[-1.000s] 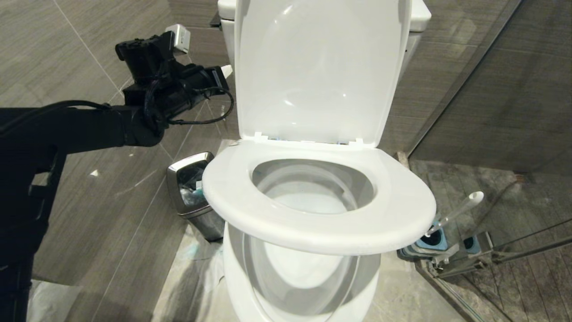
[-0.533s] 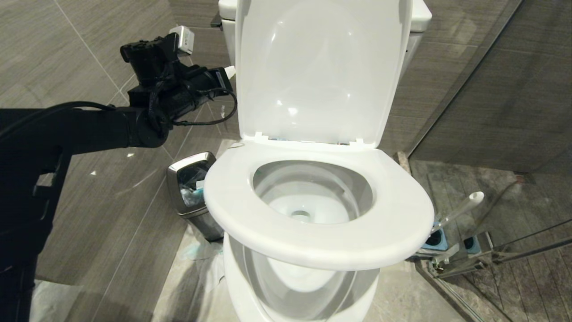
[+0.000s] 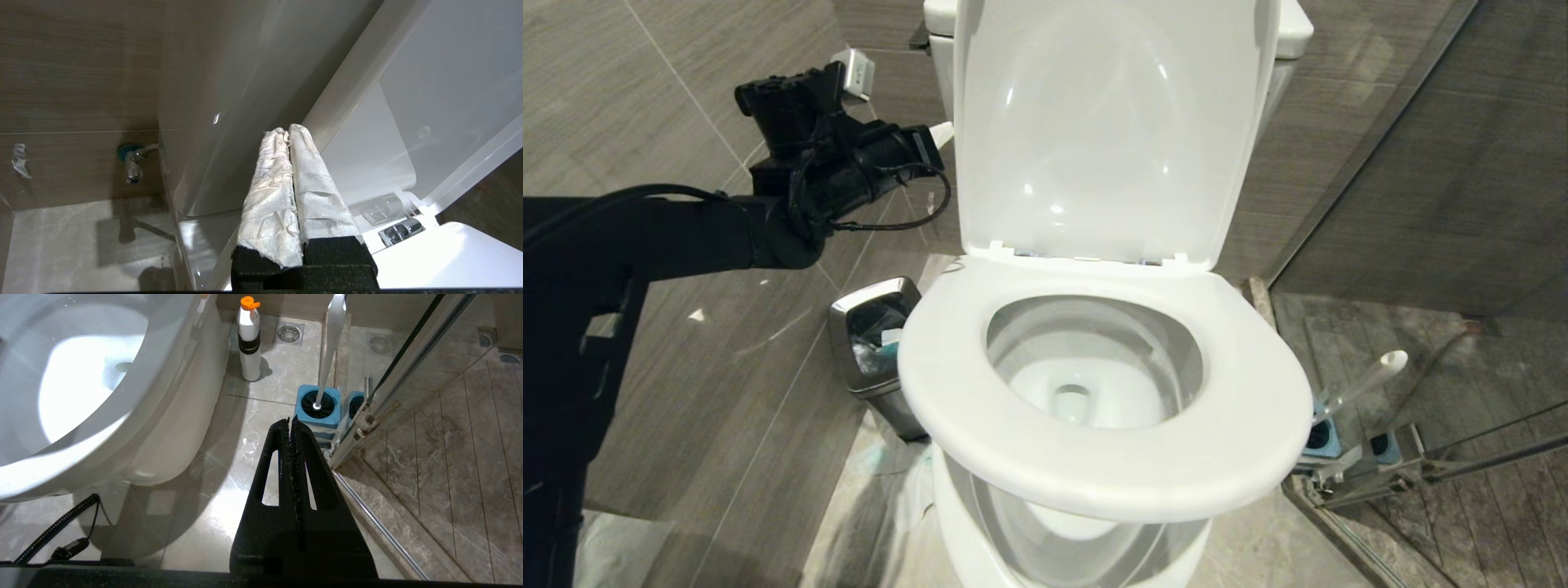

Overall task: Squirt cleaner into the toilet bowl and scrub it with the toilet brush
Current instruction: Close the toilet lid

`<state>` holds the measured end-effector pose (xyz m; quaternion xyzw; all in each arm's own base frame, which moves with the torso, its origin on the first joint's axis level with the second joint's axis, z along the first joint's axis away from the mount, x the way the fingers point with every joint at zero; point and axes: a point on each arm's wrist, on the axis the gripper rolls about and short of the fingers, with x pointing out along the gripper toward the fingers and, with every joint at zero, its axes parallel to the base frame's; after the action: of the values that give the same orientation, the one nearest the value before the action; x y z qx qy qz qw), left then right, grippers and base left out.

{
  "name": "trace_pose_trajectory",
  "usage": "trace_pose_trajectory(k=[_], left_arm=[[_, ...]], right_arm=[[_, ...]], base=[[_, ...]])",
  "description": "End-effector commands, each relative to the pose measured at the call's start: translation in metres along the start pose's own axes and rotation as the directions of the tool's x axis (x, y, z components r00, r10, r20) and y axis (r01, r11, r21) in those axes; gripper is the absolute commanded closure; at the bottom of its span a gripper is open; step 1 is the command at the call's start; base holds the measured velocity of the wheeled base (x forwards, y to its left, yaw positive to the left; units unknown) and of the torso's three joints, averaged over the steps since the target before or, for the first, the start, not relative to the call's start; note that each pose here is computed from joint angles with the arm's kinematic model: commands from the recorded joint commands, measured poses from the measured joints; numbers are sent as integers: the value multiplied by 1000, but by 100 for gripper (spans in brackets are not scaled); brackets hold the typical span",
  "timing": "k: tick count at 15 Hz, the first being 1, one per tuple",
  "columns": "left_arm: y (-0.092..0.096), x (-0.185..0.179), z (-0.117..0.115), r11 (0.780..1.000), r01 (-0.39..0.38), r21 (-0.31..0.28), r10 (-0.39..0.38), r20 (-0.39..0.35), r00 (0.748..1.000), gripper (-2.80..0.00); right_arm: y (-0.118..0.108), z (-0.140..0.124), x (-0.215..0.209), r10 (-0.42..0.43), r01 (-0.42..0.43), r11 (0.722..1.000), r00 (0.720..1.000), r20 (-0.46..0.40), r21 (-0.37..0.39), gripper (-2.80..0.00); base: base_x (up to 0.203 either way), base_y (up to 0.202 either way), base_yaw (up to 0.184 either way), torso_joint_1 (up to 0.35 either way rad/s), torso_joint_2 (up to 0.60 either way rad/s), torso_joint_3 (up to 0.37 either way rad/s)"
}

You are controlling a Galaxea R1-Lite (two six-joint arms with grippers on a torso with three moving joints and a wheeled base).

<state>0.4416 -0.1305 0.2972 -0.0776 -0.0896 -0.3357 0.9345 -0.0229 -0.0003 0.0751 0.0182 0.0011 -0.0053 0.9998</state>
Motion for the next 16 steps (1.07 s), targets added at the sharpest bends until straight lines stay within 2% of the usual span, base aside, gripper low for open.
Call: trace_pose_trajectory(k=[1,5,10,13,16], left_arm=[[-1,-1,-1,1000,10,-4,-10,-9,1000,0],[-3,-8,-6,1000,20,-23,-21,-51,998,0],[-2,-25,-11,999,-6,-38,2,-106,994,0],[10,-35,-2,999,-45,18,46,-87,995,0],[21,-41,17,991,-112,71,114,-31,993,0]], right_arm=[[0,0,0,1,-1,1000,1000,-1,0,0],[0,0,0,1,-1,1000,1000,-1,0,0],[0,0,0,0,0,1000,1000,-2,0,0],[0,0,0,1,-1,1000,1000,-2,0,0],[0,0,0,1,-1,1000,1000,-1,0,0]], base=[[0,0,0,0,0,0],[0,0,0,0,0,0],[0,0,0,0,0,0],[0,0,0,0,0,0],[0,0,0,0,0,0]])
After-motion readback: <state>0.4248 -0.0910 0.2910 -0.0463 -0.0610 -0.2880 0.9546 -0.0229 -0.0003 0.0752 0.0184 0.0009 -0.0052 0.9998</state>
